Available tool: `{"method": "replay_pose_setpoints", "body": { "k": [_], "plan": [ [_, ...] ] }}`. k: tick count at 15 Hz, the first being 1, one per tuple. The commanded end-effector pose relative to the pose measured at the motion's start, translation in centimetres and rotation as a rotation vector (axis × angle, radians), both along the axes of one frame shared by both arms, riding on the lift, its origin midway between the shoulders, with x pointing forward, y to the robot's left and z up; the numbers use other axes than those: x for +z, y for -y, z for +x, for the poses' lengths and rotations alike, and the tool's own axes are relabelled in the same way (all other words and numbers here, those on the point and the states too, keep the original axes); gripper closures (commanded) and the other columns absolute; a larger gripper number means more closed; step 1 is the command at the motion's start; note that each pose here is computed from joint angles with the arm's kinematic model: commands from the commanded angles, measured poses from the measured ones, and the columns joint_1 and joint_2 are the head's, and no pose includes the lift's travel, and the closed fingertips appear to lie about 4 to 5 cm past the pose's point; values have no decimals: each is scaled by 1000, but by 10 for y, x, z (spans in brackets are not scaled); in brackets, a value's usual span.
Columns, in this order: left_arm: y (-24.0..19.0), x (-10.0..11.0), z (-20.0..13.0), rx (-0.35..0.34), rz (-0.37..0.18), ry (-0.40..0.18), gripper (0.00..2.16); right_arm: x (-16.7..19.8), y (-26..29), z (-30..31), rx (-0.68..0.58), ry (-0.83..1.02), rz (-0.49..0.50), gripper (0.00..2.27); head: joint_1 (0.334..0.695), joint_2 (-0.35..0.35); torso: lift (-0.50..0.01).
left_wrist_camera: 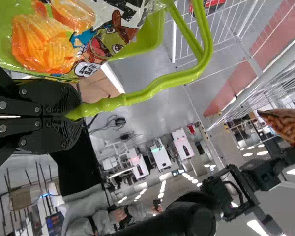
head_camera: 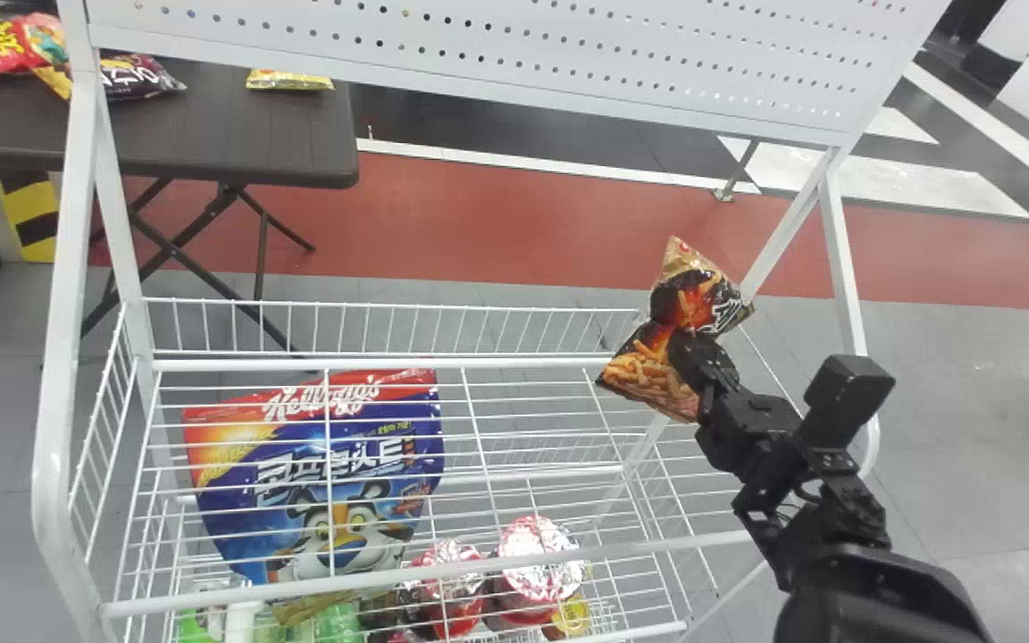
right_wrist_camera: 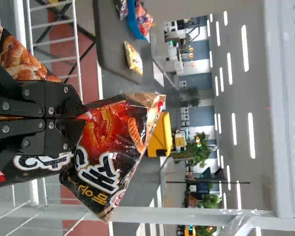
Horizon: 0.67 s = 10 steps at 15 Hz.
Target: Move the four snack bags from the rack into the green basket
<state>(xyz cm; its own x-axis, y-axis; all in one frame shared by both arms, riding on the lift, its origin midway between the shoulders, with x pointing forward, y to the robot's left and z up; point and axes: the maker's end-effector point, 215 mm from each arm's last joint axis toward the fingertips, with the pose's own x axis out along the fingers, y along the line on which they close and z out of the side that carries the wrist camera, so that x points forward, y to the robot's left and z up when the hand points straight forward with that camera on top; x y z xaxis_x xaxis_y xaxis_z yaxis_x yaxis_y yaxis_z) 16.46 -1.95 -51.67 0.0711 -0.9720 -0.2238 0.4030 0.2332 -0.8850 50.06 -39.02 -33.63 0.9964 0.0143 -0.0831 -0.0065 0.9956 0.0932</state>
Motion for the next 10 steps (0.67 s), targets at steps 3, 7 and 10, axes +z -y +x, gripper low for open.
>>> {"method": "replay_pose_setpoints", "body": {
  "k": [3, 7, 10],
  "plan": [
    [0, 0, -1, 0, -1, -2, 2024, 18, -52, -69, 108, -53, 63, 2128, 695, -350, 0],
    [1, -2, -2, 2, 1, -7, 2024, 11, -123, -144, 304, -110, 156, 2128, 695, -350, 0],
    [2, -2, -2, 2, -1, -7, 2024, -37, -167, -192, 433, -295, 325, 2128, 695, -350, 0]
  ]
}}
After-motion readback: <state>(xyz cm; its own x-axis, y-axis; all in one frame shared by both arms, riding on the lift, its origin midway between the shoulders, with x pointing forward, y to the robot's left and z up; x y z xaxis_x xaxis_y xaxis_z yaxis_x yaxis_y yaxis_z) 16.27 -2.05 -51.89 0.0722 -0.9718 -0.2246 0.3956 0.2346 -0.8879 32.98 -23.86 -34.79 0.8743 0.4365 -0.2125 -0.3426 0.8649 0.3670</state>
